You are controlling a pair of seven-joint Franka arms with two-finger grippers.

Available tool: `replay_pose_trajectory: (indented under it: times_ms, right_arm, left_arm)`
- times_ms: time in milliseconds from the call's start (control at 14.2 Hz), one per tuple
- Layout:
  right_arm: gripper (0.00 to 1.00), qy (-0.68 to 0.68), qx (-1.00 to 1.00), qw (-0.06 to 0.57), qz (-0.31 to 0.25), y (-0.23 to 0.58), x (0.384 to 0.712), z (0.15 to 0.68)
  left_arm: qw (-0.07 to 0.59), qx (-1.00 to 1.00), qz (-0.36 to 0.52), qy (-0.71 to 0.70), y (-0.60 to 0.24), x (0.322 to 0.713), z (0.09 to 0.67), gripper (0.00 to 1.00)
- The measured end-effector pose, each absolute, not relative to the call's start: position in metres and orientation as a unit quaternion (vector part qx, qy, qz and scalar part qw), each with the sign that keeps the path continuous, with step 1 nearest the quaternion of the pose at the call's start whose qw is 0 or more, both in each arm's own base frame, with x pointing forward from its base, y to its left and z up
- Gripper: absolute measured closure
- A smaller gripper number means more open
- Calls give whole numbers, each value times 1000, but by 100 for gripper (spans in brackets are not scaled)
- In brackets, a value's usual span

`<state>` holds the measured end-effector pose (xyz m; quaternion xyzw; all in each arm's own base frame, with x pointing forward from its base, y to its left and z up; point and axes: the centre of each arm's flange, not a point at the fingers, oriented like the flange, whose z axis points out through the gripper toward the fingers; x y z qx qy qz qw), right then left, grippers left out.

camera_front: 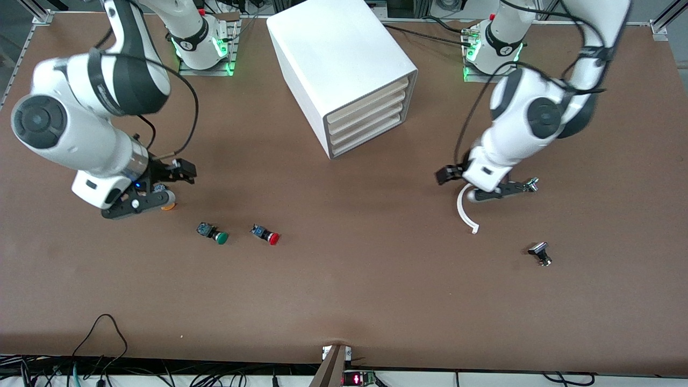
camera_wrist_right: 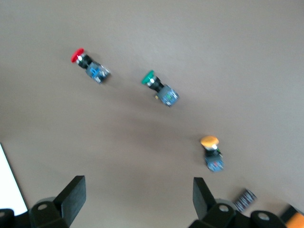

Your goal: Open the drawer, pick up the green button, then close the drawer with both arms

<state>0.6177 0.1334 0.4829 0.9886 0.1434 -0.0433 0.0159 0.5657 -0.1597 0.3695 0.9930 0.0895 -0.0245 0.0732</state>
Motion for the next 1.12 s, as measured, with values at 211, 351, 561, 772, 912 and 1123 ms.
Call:
replay_pose_trajectory:
  times_ms: [211,351,561,772,912,1123]
  right_arm:
    - [0,119,991,47,-26,88,615,516]
    - [0,87,995,56,-19,40,617,528]
    - [0,57,996,54,-50,9,607,546]
    - [0,46,996,52,-49,4,593,576]
    - [0,26,998,33,-52,1,585,585]
    - [0,-6,998,22,-58,-8,582,586]
  left_arm:
    - [60,996,-47,49,-110,578,416,0]
    - [30,997,-55,39,-95,584,454,0]
    - [-17,998,-59,31,-81,584,504,0]
    - [-40,997,-64,30,-66,572,538,0]
    - [-41,997,-65,23,-43,566,553,0]
    - [-33,997,-63,33,-14,563,561,0]
